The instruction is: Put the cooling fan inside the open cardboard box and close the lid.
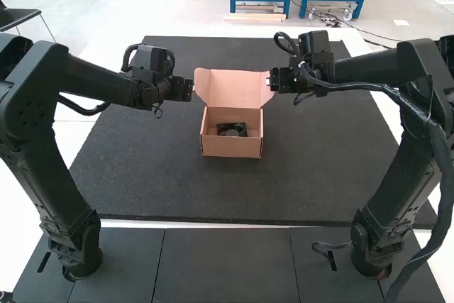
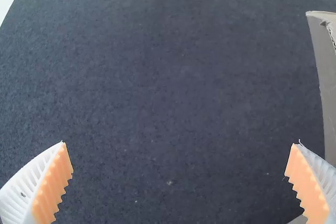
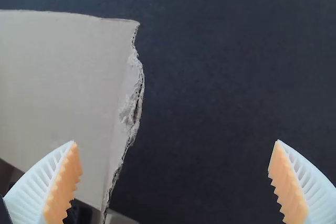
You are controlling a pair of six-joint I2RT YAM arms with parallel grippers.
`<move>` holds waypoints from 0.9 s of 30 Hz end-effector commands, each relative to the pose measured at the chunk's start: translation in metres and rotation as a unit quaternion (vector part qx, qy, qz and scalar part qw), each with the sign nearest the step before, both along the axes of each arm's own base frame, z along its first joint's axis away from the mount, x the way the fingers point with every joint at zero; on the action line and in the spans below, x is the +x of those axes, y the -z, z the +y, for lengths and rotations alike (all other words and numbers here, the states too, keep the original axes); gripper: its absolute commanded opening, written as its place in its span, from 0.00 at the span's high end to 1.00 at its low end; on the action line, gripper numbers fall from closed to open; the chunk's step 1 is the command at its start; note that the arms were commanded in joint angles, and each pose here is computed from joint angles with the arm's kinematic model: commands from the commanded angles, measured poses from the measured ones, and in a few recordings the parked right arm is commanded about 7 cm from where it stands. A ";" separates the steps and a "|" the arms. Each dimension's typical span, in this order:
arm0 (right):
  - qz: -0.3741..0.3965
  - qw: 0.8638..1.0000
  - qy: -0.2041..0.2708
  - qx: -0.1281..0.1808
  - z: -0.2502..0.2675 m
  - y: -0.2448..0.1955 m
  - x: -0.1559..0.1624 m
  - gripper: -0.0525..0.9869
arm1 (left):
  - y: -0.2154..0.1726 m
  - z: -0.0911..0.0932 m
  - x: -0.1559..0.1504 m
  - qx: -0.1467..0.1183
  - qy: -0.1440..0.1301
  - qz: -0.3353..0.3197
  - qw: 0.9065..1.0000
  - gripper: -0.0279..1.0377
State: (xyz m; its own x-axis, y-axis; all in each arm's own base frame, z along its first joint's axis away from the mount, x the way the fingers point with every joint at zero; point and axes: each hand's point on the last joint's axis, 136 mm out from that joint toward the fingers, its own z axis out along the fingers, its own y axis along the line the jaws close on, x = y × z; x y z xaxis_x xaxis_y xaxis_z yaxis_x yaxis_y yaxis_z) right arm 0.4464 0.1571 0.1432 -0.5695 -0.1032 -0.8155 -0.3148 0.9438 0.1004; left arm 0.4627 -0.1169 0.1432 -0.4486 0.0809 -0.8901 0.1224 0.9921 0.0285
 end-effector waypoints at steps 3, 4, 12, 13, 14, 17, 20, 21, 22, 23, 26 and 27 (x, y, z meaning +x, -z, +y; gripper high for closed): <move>-0.005 1.000 0.000 0.013 0.000 -0.007 0.008 0.18 | -0.021 -0.019 0.006 -0.025 0.031 -0.022 0.999 0.07; -0.005 1.000 0.001 0.013 -0.001 -0.007 0.009 0.18 | -0.022 -0.021 0.006 -0.028 0.035 -0.022 0.999 0.07; -0.003 1.000 -0.004 0.015 0.002 -0.007 0.008 0.18 | -0.026 -0.030 0.004 -0.039 0.055 -0.024 0.997 0.07; -0.002 1.000 -0.005 0.015 0.002 -0.007 0.008 0.18 | -0.025 -0.031 0.004 -0.038 0.057 -0.023 0.997 0.07; -0.001 1.000 -0.007 0.019 0.003 -0.007 0.007 0.18 | -0.026 -0.032 0.003 -0.040 0.060 -0.023 0.997 0.07; 0.002 1.000 -0.010 0.022 0.005 -0.007 0.008 0.18 | -0.027 -0.035 0.003 -0.049 0.067 -0.022 0.996 0.07; 0.001 1.000 -0.011 0.023 0.006 -0.008 0.009 0.18 | -0.029 -0.039 0.002 -0.055 0.076 -0.027 0.995 0.07; 0.001 1.000 -0.010 0.023 0.005 -0.008 0.009 0.18 | -0.030 -0.040 0.002 -0.058 0.079 -0.027 0.995 0.07; -0.001 1.000 -0.011 0.024 0.006 -0.010 0.010 0.19 | -0.030 -0.040 0.002 -0.058 0.079 -0.028 0.995 0.07; -0.001 1.000 -0.011 0.024 0.006 -0.010 0.010 0.20 | -0.030 -0.041 0.002 -0.058 0.080 -0.028 0.995 0.07; -0.001 1.000 -0.009 0.027 0.006 -0.011 0.010 0.27 | -0.031 -0.042 0.002 -0.059 0.082 -0.028 0.994 0.07; -0.002 1.000 -0.010 0.027 0.006 -0.012 0.010 0.30 | -0.031 -0.042 0.002 -0.059 0.082 -0.028 0.994 0.07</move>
State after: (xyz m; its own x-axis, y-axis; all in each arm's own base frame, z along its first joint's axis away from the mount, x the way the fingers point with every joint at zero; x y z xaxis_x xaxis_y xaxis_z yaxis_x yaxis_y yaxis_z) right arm 0.4464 0.1652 0.1436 -0.5813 -0.0966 -0.8079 -0.3414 0.9303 0.1344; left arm 0.4588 -0.1480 0.1487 -0.4364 0.0642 -0.8975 0.2579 0.9645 -0.0564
